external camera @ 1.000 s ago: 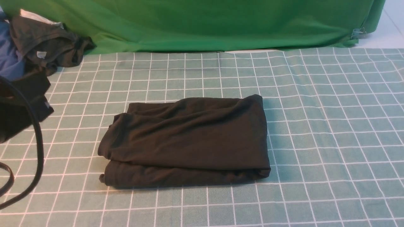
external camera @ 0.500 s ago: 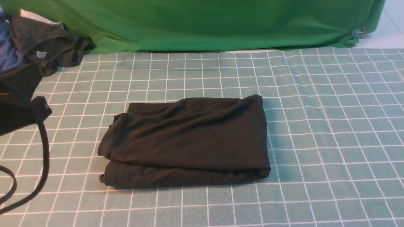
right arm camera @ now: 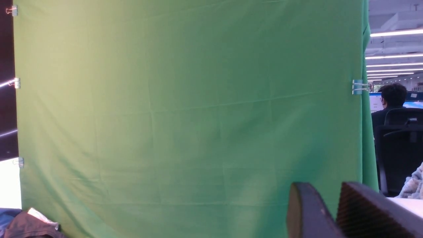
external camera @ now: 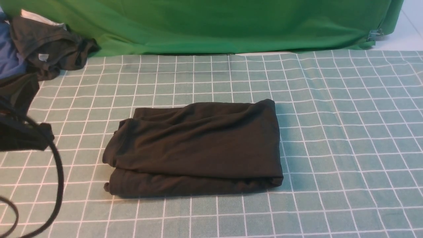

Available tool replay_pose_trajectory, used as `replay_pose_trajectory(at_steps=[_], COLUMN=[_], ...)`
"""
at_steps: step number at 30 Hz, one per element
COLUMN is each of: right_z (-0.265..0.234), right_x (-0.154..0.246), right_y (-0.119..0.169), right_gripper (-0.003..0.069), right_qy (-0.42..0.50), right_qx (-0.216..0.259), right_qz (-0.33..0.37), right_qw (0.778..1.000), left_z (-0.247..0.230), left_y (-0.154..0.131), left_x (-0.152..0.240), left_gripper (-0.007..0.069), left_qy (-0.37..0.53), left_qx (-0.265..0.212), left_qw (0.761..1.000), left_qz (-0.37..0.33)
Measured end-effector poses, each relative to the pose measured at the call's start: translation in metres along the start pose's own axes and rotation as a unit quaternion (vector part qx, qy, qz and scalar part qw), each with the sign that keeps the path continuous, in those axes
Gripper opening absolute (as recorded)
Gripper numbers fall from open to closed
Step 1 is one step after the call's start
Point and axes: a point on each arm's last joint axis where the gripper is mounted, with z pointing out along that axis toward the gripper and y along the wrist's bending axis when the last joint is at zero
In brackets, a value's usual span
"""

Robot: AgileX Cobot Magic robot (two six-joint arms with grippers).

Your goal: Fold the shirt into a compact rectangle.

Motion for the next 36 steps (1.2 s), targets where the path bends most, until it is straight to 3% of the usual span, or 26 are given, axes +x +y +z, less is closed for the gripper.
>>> replay_pose_trajectory(at_steps=[2, 3, 4, 12, 13, 14, 15, 20, 36], right_z=[0.000, 0.000, 0.000, 0.000, 0.000, 0.000, 0.000, 0.000, 0.000], right_x=[0.000, 0.000, 0.000, 0.000, 0.000, 0.000, 0.000, 0.000, 0.000], right_y=[0.000, 0.000, 0.000, 0.000, 0.000, 0.000, 0.000, 0.000, 0.000], right_gripper=[0.0164, 0.0167, 0.0172, 0.0197, 0.0201, 0.0202, 0.0203, 0.0215, 0.0236], right_qy=[0.000, -0.001, -0.001, 0.000, -0.001, -0.001, -0.001, -0.002, -0.001], right_qx=[0.000, 0.000, 0.000, 0.000, 0.000, 0.000, 0.000, 0.000, 0.000], right_qz=[0.000, 0.000, 0.000, 0.000, 0.000, 0.000, 0.000, 0.000, 0.000], right_qw=[1.000, 1.000, 1.000, 1.000, 1.000, 1.000, 1.000, 1.000, 1.000], left_z=[-0.012, -0.019, -0.024, -0.056, -0.060, -0.062, -0.064, -0.067, -0.067], left_y=[-0.001, 0.000, 0.000, -0.001, -0.002, -0.003, -0.004, -0.006, -0.006], left_x=[0.013, 0.023, 0.036, 0.117, 0.121, 0.123, 0.127, 0.135, 0.135], left_gripper=[0.0011, 0.0011, 0.0011, 0.0011, 0.0011, 0.0012, 0.0012, 0.0012, 0.0012], left_qy=[-0.022, -0.027, -0.037, -0.029, -0.018, -0.009, 0.006, 0.044, 0.044], left_qx=[-0.004, -0.068, -0.015, -0.072, -0.103, -0.067, -0.065, -0.061, -0.060], left_qw=[1.000, 0.997, 0.999, 0.993, 0.991, 0.995, 0.996, 0.996, 0.996], left_qz=[-0.016, -0.029, -0.037, -0.087, -0.082, -0.074, -0.065, -0.049, -0.055])
